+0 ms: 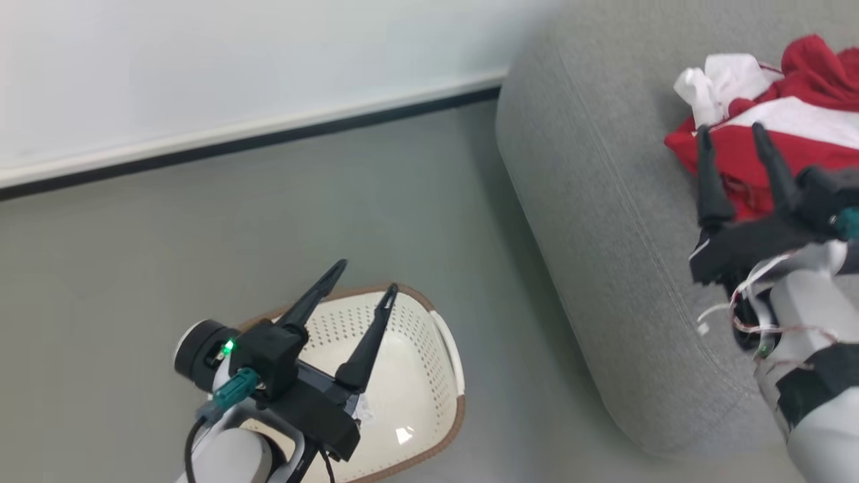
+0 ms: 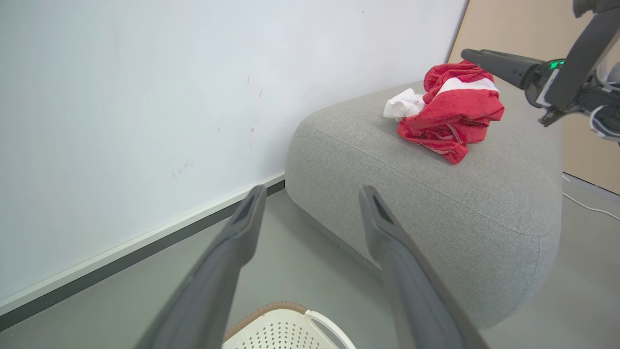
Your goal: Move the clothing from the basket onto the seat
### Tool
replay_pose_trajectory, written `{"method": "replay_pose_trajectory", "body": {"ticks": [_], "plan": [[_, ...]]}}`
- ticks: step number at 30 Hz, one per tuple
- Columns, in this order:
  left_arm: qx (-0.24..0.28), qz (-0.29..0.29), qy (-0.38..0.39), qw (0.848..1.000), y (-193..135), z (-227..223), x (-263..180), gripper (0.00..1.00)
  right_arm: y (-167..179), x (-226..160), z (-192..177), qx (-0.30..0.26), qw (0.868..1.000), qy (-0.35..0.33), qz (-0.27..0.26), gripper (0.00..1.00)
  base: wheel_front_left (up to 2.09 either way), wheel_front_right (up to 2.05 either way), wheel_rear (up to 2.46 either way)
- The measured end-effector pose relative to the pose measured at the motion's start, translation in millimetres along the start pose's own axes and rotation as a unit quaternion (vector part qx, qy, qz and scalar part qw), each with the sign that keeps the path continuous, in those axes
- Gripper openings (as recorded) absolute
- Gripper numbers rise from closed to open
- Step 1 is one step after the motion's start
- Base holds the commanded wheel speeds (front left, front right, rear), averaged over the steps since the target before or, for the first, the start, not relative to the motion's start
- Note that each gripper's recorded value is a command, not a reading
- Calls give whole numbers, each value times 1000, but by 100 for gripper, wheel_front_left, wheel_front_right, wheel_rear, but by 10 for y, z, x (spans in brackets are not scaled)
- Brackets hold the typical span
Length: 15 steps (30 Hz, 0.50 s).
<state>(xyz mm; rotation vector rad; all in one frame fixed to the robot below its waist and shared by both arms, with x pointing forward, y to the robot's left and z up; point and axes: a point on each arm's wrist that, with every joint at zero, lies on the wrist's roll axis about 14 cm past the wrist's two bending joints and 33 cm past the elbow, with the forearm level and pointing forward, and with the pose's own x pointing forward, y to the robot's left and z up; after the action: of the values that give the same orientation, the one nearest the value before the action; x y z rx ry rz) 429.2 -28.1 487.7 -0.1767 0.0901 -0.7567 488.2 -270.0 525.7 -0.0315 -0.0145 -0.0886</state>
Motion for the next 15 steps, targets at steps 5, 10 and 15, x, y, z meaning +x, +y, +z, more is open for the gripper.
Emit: {"method": "replay_pose_trajectory", "body": {"ticks": [5,10,15], "plan": [[5,57,-18,998,198,139,-194,100,302,-124,80,8,999,-18,39,100,0,0,0],[9,113,-31,993,399,238,-441,100,592,-257,141,17,997,-31,74,100,0,0,0],[10,180,-44,983,656,344,-775,100,864,-427,157,20,993,-37,108,100,0,0,0]]}}
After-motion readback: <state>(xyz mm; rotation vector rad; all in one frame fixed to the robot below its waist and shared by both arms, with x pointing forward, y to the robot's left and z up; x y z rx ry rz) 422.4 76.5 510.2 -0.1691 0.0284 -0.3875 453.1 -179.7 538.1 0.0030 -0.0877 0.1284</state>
